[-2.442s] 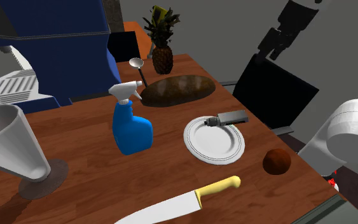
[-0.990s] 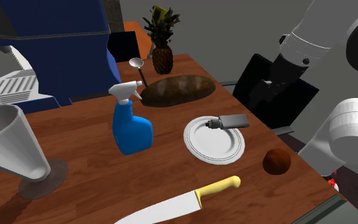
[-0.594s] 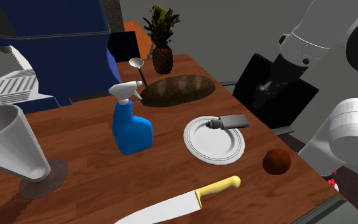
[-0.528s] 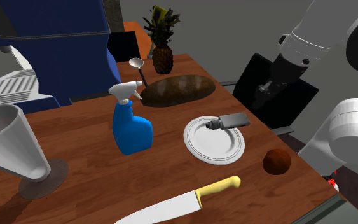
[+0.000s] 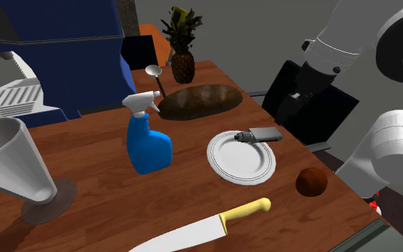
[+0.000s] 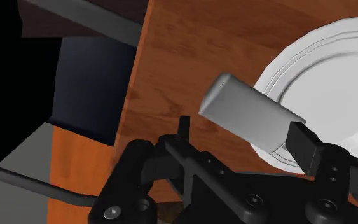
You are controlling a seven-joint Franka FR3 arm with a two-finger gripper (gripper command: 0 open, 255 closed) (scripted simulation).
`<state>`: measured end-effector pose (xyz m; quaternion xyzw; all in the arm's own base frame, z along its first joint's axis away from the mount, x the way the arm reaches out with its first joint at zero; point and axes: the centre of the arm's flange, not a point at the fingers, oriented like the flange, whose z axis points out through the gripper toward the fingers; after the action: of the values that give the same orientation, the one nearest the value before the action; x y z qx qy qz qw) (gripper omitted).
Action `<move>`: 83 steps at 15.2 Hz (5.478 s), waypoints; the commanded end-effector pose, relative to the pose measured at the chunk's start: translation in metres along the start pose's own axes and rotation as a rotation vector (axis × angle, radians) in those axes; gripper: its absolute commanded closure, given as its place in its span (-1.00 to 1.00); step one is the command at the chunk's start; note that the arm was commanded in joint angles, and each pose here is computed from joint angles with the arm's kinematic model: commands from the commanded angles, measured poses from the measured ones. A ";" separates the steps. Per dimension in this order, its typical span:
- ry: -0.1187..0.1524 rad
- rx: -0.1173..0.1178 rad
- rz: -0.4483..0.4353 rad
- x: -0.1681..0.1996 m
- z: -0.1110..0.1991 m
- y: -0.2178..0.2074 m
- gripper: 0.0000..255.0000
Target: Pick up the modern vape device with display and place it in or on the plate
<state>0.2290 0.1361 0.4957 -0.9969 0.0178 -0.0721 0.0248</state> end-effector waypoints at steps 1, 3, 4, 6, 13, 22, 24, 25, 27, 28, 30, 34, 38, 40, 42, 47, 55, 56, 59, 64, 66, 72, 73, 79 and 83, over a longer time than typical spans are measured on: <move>-0.043 -0.014 -0.264 0.019 0.018 -0.016 -1.00; -0.090 -0.029 -0.542 0.034 0.037 -0.038 -1.00; -0.114 -0.037 -0.681 0.038 0.046 -0.050 -1.00; -0.147 -0.048 -0.878 0.042 0.060 -0.068 -1.00; -0.147 -0.048 -0.878 0.037 0.100 -0.064 -1.00; -0.147 -0.048 -0.878 0.037 0.099 -0.064 1.00; -0.147 -0.048 -0.878 0.037 0.100 -0.064 1.00; -0.147 -0.048 -0.878 0.037 0.099 -0.064 1.00; -0.147 -0.048 -0.878 0.038 0.099 -0.064 1.00; -0.147 -0.048 -0.878 0.038 0.099 -0.065 1.00; -0.147 -0.048 -0.878 0.038 0.099 -0.065 1.00; -0.147 -0.048 -0.878 0.040 0.084 -0.065 1.00; -0.147 -0.048 -0.878 0.043 0.063 -0.066 1.00; -0.147 -0.048 -0.878 0.044 0.053 -0.066 1.00; -0.147 -0.048 -0.878 0.046 0.042 -0.067 1.00; -0.147 -0.048 -0.878 0.047 0.024 -0.081 1.00; -0.147 -0.048 -0.878 0.039 0.045 -0.145 1.00; -0.147 -0.048 -0.878 0.039 0.050 -0.144 1.00; -0.147 -0.048 -0.878 0.036 0.066 -0.144 1.00; -0.147 -0.048 -0.878 0.033 0.092 -0.142 1.00; -0.147 -0.048 -0.878 0.032 0.095 -0.142 1.00; -0.147 -0.048 -0.878 0.032 0.095 -0.142 1.00; -0.147 -0.048 -0.878 0.032 0.095 -0.142 -1.00; -0.147 -0.048 -0.878 0.034 0.082 -0.143 -1.00; -0.147 -0.048 -0.878 0.038 0.046 -0.147 -1.00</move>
<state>0.2784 0.2850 0.4575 -0.9128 -0.4072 -0.0049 -0.0299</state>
